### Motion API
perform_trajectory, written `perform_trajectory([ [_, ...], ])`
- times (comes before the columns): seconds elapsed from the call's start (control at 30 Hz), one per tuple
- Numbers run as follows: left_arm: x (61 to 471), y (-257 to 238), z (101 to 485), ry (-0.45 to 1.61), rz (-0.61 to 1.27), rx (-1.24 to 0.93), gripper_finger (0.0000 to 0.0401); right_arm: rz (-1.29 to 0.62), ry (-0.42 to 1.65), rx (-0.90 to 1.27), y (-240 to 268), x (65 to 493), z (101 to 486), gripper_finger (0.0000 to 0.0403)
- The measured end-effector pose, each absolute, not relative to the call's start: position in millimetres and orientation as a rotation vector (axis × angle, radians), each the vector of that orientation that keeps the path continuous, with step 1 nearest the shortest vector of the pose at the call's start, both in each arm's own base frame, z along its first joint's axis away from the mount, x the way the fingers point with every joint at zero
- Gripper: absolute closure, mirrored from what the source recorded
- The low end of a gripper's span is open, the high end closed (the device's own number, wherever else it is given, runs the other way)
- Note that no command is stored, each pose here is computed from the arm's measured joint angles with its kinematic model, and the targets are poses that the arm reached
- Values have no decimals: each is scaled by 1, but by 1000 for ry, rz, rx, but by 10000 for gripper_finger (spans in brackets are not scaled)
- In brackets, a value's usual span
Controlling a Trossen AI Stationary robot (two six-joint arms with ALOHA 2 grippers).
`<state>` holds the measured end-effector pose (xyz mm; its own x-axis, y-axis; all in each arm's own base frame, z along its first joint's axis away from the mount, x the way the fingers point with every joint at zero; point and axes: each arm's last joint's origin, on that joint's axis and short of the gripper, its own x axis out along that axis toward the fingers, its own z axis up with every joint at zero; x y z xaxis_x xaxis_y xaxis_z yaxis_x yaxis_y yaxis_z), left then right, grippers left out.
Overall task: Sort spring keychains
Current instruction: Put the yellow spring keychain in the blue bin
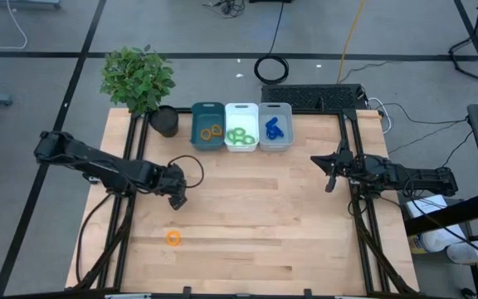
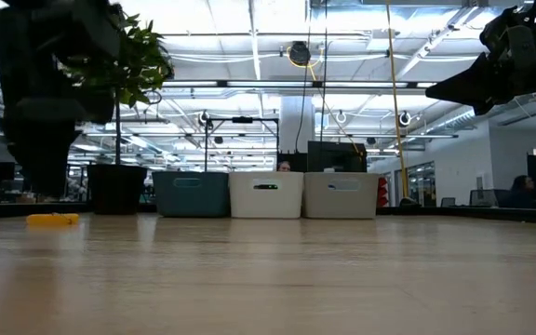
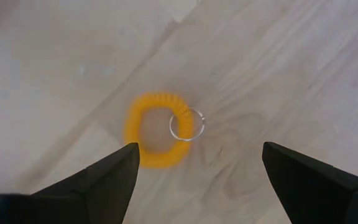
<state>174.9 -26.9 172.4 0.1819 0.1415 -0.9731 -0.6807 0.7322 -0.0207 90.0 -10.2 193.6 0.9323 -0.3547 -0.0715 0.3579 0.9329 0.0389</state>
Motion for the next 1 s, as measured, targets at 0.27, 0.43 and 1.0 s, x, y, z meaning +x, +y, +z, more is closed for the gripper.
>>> perform_trajectory([
  [0.27,183,-29,146,1313,581,-504,52,-365,64,51,-10,90,194,403],
  [0.43,189,-30,138,1342,565,-492,52,-365,64,51,-10,90,194,403],
  [1.0,192,-28,137,1349,536,-527,352,-365,64,52,-10,90,194,403],
])
